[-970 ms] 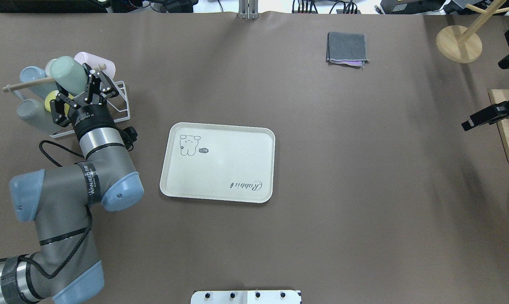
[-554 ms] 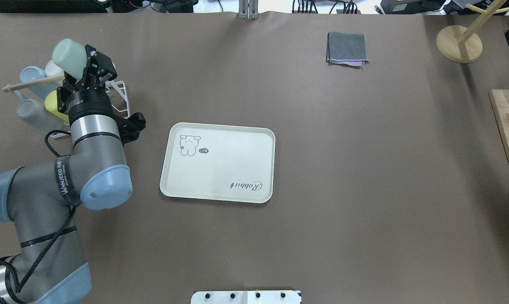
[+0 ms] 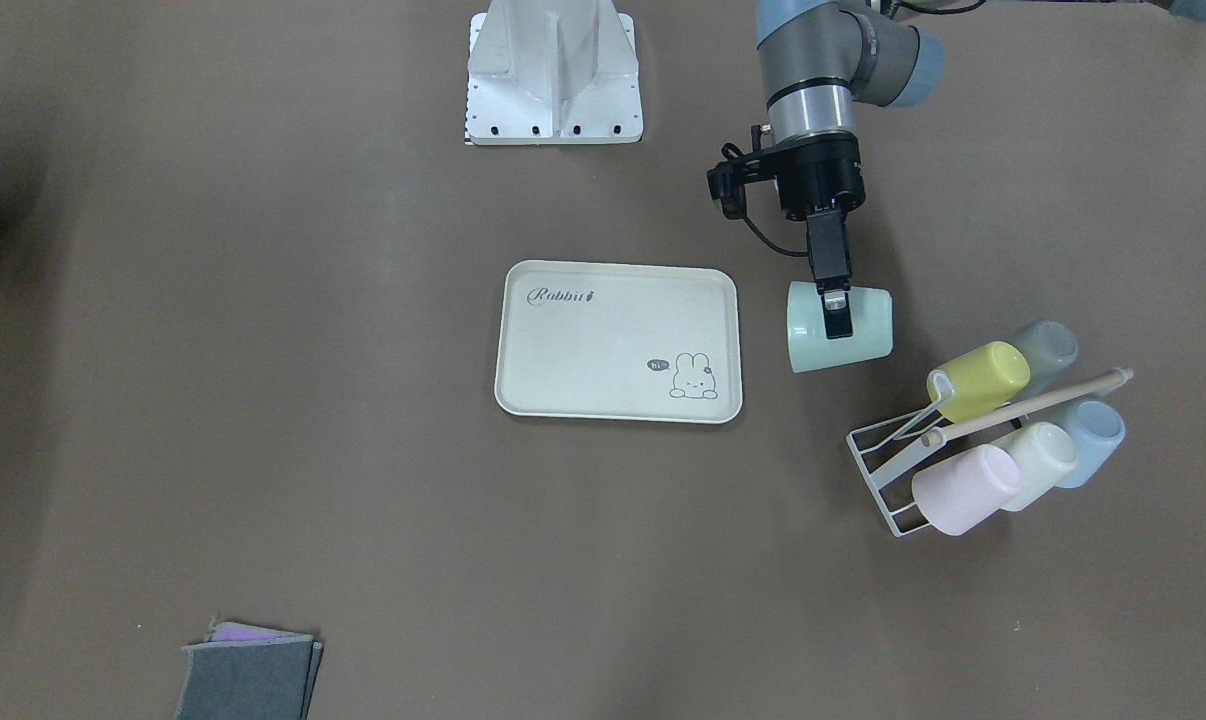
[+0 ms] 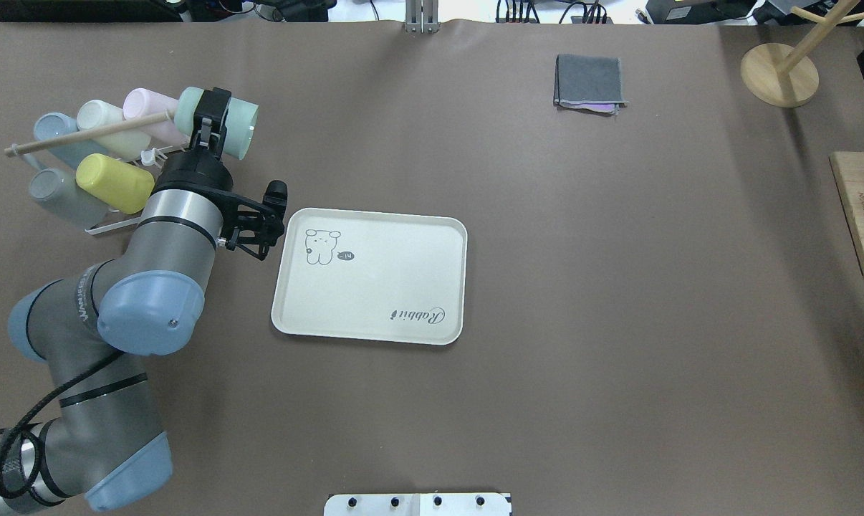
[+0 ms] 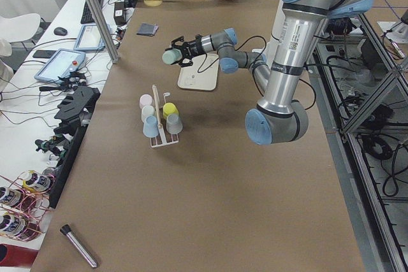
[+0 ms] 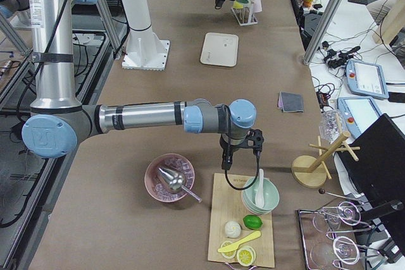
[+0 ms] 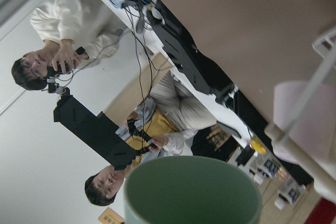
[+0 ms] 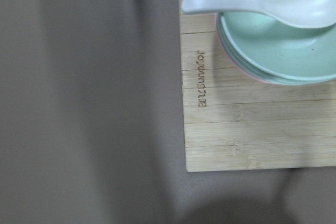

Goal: Pick up and place green cup on tray

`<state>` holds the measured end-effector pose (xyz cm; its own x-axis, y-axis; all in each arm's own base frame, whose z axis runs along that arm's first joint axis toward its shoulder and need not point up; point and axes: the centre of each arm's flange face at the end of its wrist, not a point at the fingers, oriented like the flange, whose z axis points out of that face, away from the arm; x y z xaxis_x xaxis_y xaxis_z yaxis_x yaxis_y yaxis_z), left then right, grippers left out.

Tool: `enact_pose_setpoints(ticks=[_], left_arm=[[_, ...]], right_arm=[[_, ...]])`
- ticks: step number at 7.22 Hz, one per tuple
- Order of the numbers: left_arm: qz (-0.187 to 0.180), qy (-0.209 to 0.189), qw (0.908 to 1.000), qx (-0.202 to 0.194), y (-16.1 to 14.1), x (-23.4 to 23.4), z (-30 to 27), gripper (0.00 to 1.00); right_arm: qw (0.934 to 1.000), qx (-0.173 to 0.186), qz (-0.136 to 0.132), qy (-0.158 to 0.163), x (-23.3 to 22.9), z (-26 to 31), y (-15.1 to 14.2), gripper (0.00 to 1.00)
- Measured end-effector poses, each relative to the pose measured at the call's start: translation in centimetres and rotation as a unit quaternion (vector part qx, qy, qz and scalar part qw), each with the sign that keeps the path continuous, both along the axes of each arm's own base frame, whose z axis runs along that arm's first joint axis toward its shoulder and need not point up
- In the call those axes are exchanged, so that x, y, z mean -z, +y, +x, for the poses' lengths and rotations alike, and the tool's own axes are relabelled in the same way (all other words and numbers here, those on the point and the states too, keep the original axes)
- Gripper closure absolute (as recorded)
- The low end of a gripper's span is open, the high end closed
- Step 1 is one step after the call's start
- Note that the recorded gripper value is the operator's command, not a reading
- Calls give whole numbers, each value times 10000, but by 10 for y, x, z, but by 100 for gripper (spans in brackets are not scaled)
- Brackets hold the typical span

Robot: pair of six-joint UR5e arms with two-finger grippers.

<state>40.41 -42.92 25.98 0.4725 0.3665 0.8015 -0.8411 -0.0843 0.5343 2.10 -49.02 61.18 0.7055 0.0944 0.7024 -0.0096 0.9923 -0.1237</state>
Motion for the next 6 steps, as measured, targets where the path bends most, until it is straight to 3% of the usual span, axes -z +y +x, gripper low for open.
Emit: enact_pose_setpoints(ticks=[1, 2, 3, 4, 6], left_arm=[[-285, 1088, 9933, -279, 2, 2, 13, 94], [-540, 2016, 9763, -565, 2, 5, 30, 95], [-783, 2821, 9520, -892, 2, 10, 48, 97], [-1028, 3583, 9198, -1226, 3, 15, 63, 99], [-1397, 5038, 8333, -1797, 2, 11, 100, 100]], right_arm=[[9998, 107, -31, 178, -2, 7, 1, 2], [9994, 191, -60, 271, -6, 11, 4, 2], [9992, 223, -94, 305, -10, 14, 7, 2], [9992, 223, -137, 308, -14, 16, 10, 1], [9992, 180, -192, 285, -20, 20, 16, 0]])
